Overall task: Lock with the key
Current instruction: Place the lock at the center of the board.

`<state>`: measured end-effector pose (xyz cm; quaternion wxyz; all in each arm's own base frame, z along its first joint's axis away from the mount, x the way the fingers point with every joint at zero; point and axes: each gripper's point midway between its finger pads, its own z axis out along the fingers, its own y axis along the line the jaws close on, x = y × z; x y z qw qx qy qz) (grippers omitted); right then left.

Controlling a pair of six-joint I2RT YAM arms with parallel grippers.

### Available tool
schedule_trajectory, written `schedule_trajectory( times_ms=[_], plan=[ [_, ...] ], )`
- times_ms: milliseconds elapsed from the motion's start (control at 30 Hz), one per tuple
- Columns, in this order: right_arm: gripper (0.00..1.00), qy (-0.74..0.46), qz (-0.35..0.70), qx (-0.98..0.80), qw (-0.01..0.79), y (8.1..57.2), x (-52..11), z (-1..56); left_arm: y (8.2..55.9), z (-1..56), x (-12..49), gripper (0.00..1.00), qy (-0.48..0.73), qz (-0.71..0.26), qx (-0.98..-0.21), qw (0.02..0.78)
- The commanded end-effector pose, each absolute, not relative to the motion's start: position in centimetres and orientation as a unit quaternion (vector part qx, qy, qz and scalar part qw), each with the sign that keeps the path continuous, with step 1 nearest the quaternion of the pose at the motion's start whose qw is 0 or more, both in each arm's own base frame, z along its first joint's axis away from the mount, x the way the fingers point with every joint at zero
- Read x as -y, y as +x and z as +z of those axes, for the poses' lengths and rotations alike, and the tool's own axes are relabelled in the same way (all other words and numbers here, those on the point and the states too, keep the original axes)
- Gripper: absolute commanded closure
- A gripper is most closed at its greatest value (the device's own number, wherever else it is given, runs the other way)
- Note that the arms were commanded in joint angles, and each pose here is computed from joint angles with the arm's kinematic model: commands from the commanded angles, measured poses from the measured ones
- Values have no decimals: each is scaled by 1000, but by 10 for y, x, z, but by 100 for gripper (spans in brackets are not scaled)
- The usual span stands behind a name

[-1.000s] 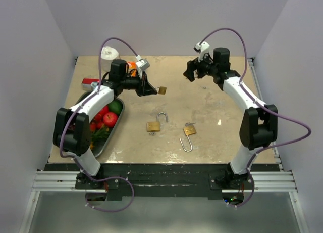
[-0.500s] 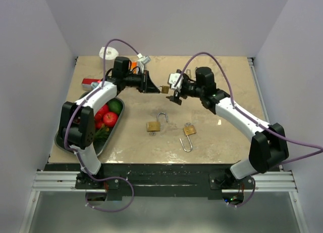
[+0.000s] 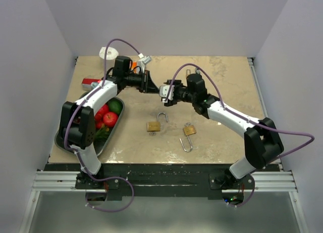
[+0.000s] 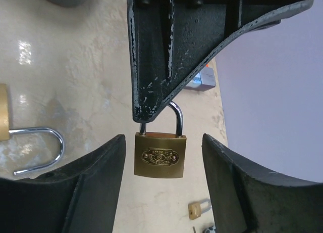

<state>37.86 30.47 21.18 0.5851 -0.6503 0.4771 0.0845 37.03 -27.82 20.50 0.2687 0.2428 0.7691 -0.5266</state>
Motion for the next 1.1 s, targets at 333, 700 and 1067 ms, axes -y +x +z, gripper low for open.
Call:
schedule_trajectory(
  times_ms=[333, 700, 1067],
  plan=[
    [85, -647, 44, -460, 607, 394, -306, 227, 368, 224, 282, 100, 266, -535, -749, 286],
    [100, -454, 128, -674, 568, 430, -274, 223, 420, 262, 215, 1, 199, -415, -746, 481],
    [100, -60, 107, -912, 391, 475, -200, 129, 464, 325, 125, 1, 138, -166, -686, 695]
  ],
)
